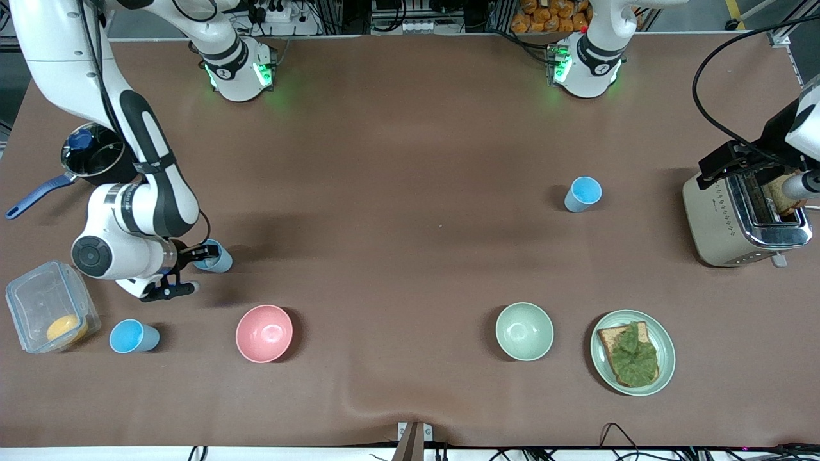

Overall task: Stack blue cups with both arms
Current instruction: 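Reach the right gripper to the blue cup and grasp it, then carry the blue cup with the right gripper to the table middle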

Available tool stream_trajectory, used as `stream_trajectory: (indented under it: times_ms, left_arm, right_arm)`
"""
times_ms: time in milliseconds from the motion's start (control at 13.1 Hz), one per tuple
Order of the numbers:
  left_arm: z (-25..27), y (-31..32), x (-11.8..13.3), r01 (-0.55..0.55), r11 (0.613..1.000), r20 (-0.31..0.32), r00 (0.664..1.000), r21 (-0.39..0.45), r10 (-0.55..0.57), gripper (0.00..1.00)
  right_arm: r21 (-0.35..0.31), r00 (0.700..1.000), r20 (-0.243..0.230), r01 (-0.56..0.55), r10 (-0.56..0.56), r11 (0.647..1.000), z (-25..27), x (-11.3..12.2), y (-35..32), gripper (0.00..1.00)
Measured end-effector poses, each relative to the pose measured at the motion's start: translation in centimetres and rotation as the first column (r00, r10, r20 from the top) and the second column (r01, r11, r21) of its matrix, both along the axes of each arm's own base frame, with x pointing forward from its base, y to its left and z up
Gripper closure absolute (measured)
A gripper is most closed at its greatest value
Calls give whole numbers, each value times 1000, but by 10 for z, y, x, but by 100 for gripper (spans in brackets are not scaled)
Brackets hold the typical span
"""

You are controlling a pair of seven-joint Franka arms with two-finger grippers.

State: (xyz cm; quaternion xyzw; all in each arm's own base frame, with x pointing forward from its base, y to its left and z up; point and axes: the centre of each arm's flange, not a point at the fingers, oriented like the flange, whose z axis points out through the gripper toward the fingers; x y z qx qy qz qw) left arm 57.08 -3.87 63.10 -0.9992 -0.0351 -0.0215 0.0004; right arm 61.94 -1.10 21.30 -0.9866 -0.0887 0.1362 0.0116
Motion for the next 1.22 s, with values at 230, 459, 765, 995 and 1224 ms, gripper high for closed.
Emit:
stream_trajectory:
  times_ms: [230,459,765,995,1224]
  left_arm:
    - [1,0,1,0,1000,9,1000,-1,0,0]
    - [1,0,1,0,1000,14,1000,-1,0,0]
    - [1,0,2,0,1000,16,1000,-1,0,0]
    - [1,-1,2,1,1000,16,1000,-1,-1,0]
    - [-2,-4,2,7,1000,10,1000,-1,-7,0]
  right_arm:
    - [2,1000,-5,-16,16,1000,0,0,10,73]
    - [6,998,-39,-52,52,999,11,2,35,96]
    - [29,993,-117,14,-10,999,56,4,126,96]
    - [142,977,-171,154,-129,978,75,-9,207,96]
    - [171,953,-147,287,-264,942,80,-28,299,96]
